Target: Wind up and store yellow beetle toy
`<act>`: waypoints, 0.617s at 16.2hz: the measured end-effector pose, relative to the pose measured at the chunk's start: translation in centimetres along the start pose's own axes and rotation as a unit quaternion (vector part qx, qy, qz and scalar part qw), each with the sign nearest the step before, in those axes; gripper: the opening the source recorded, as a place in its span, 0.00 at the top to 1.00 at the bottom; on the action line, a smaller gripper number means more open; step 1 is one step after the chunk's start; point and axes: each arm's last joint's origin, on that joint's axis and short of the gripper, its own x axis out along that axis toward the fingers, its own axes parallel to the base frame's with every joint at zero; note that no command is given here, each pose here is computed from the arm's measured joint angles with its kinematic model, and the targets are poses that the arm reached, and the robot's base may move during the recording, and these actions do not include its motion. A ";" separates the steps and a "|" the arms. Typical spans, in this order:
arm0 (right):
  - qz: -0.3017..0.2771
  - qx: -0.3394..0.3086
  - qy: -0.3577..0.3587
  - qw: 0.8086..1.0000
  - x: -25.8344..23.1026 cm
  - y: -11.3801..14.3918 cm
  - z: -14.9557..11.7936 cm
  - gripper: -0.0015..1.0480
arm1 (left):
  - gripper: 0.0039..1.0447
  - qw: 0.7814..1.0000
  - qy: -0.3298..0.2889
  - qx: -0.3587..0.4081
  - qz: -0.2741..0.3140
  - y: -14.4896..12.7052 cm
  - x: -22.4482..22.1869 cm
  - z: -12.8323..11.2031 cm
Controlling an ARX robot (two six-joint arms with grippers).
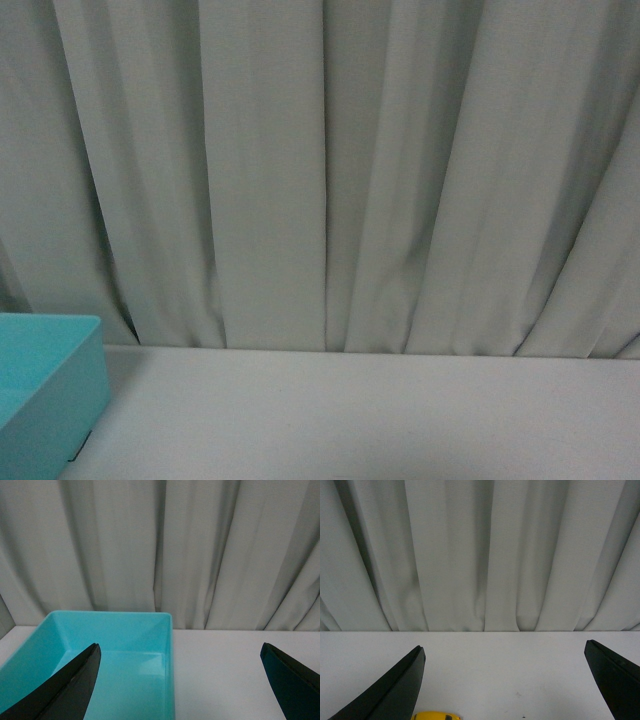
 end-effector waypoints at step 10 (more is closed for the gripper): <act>-0.180 0.072 -0.120 0.974 7.6 -4.0 7.4 0.06 | 0.06 1.000 0.000 0.000 0.001 0.0 0.0 0.0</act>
